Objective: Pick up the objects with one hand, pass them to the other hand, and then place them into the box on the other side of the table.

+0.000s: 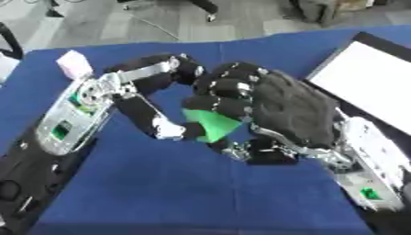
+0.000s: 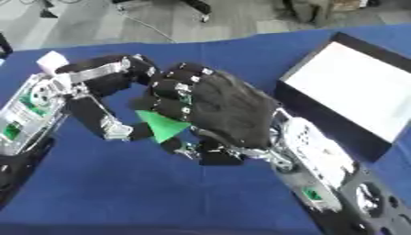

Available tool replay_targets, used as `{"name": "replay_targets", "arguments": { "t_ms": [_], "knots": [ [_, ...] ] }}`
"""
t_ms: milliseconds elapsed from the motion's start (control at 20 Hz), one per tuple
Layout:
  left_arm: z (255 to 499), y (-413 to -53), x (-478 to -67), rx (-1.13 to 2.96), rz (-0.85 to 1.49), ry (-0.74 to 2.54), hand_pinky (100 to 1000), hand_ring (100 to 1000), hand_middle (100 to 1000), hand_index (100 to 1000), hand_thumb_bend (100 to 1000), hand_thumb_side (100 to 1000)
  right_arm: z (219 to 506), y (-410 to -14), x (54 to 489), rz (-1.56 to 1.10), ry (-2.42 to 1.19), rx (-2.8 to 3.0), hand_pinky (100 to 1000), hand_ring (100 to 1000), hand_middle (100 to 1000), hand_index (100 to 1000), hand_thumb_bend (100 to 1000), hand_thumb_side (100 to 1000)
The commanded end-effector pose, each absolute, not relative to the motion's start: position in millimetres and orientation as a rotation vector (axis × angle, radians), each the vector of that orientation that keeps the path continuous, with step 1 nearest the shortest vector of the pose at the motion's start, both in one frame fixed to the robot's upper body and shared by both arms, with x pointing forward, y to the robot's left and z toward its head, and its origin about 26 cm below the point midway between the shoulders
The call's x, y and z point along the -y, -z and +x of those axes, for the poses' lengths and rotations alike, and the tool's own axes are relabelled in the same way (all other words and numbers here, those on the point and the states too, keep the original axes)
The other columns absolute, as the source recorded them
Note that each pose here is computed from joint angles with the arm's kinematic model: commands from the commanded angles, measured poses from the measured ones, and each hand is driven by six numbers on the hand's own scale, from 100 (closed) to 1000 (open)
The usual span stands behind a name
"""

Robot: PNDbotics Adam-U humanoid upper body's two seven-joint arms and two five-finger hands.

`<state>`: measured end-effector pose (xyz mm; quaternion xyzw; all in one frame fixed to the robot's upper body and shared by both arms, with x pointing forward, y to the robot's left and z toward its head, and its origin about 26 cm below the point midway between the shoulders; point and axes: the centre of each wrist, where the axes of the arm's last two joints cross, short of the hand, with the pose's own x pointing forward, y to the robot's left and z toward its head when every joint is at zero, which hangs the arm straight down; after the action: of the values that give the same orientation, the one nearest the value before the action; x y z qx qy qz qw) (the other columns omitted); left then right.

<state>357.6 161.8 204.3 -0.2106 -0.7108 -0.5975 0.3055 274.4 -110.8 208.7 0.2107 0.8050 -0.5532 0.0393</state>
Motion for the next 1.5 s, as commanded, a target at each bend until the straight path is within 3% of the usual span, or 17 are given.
{"name": "replay_targets", "arguments": {
  "t_ms": [50, 100, 150, 300, 950, 1100, 1450, 1500],
  "knots": [
    [348, -220, -160, 1.917, -0.558, 1.673, 694, 467, 440, 465, 100, 258, 280, -213, 118, 0.728, 1.665, -2.473, 744, 651, 344, 769, 204, 100],
    [348, -220, -159, 1.916, -0.560, 1.685, 695, 469, 442, 467, 100, 258, 280, -212, 118, 0.723, 1.656, -2.482, 741, 646, 329, 767, 194, 100],
    [347, -220, -159, 1.914, -0.564, 1.696, 699, 475, 449, 475, 100, 258, 280, -212, 118, 0.719, 1.650, -2.488, 739, 641, 289, 762, 118, 100],
    [346, -221, -160, 1.909, -0.577, 1.718, 708, 494, 469, 500, 100, 256, 280, -212, 118, 0.709, 1.658, -2.492, 735, 635, 208, 762, 100, 100],
    [347, -229, -162, 1.921, -0.633, 1.740, 736, 560, 584, 634, 100, 260, 281, -216, 119, 0.632, 1.759, -2.473, 716, 622, 197, 771, 100, 100],
    [347, -231, -163, 1.924, -0.647, 1.752, 746, 580, 617, 665, 100, 330, 281, -216, 118, 0.618, 1.771, -2.472, 716, 623, 197, 774, 100, 100],
    [348, -232, -164, 1.925, -0.660, 1.757, 746, 581, 619, 667, 100, 336, 281, -216, 118, 0.611, 1.780, -2.471, 716, 623, 197, 774, 100, 100],
    [347, -234, -163, 1.929, -0.668, 1.768, 765, 618, 672, 714, 100, 443, 281, -215, 117, 0.601, 1.793, -2.466, 716, 625, 193, 779, 100, 100]
  ]
}}
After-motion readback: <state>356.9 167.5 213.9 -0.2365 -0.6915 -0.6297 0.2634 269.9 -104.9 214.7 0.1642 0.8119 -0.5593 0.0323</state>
